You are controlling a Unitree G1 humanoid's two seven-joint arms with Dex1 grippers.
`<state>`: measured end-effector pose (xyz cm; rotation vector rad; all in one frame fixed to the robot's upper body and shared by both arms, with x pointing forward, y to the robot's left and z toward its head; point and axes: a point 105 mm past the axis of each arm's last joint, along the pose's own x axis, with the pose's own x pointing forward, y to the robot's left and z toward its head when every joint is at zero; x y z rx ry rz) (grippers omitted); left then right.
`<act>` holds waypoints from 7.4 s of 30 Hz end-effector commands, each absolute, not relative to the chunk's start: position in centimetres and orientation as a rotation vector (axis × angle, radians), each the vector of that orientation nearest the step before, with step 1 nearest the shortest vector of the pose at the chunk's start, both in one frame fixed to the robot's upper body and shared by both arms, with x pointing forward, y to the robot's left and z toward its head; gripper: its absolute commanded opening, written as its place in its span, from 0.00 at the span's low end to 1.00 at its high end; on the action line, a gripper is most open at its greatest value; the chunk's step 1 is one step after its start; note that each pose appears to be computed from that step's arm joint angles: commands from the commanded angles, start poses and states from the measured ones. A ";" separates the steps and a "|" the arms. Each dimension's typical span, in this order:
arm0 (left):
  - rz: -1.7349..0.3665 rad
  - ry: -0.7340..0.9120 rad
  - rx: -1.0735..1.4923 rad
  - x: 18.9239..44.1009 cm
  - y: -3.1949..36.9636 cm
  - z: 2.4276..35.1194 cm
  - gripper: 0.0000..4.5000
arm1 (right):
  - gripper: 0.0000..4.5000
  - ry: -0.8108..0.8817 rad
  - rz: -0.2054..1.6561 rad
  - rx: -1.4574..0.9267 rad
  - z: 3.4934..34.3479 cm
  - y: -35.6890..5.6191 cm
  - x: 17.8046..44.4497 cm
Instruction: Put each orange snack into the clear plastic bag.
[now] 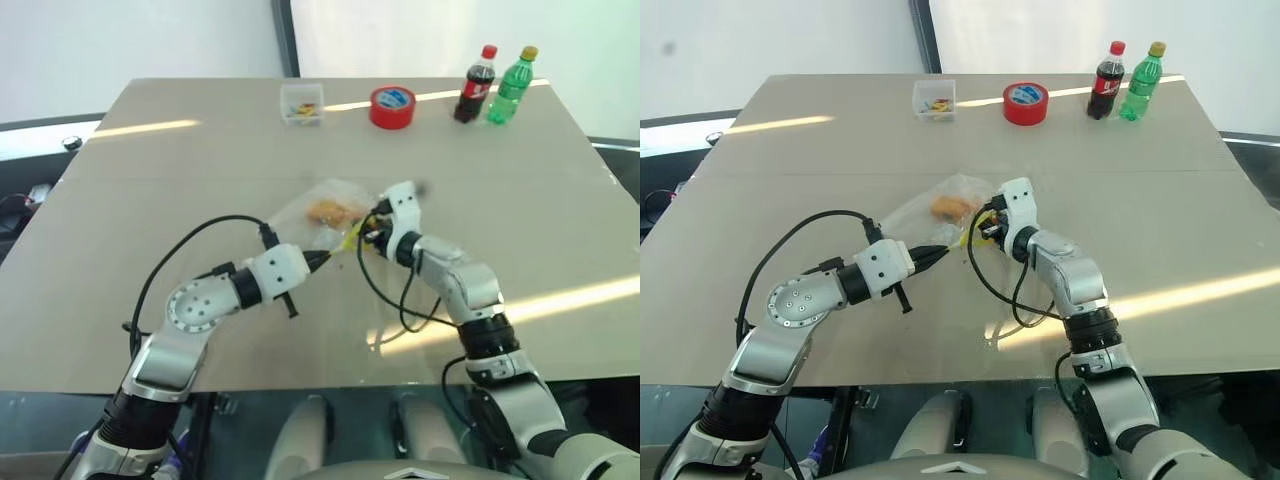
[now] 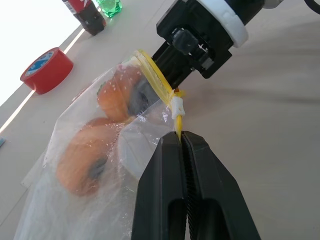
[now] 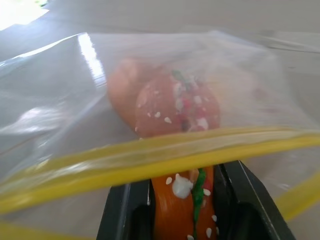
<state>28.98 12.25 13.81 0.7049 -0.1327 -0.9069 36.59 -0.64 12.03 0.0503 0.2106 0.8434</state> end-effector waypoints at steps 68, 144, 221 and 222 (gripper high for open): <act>-0.621 -0.295 0.297 33.2 15.5 22.3 0.00 | 0.03 -0.421 0.481 -0.939 21.8 -10.8 40.7; -0.874 -0.269 0.571 32.1 11.9 18.0 0.00 | 0.01 -0.124 0.644 -0.866 17.2 -14.0 32.5; -0.820 -0.480 0.999 29.6 9.9 17.0 0.00 | 0.26 -0.382 1.004 -0.986 17.5 -1.3 31.3; -0.820 -0.480 0.999 29.6 9.9 16.9 0.00 | 0.26 -0.379 1.002 -0.986 17.5 -1.4 31.4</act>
